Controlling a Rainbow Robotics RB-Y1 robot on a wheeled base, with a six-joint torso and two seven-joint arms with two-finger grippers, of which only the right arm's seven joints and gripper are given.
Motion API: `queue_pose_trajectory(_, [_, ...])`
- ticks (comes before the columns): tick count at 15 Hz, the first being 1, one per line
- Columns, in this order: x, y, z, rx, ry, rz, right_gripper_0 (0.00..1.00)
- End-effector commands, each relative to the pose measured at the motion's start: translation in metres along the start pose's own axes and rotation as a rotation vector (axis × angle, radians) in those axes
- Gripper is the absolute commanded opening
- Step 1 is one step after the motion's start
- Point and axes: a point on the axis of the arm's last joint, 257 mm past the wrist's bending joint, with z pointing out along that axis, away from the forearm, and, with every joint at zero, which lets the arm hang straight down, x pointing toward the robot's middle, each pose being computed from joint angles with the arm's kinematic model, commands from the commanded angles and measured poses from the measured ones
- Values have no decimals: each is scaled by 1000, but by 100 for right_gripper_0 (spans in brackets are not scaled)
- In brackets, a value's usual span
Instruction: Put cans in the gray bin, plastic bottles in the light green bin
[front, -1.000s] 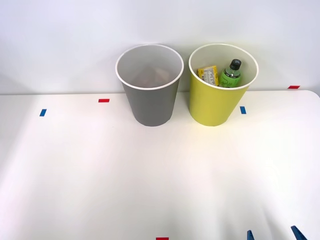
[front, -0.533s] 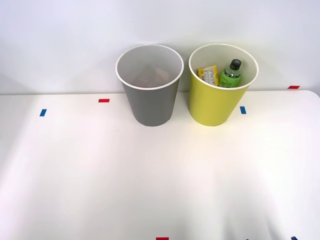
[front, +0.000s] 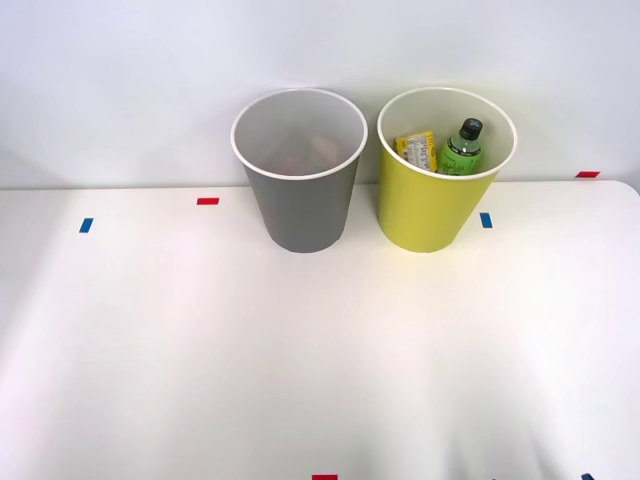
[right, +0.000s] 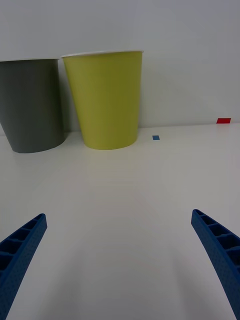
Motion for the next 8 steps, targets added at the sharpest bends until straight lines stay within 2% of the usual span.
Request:
queue_pose_trajectory(1, [0,0,0,0,0,0,100])
queue_pose_trajectory(8, [0,0,0,0,0,0,100])
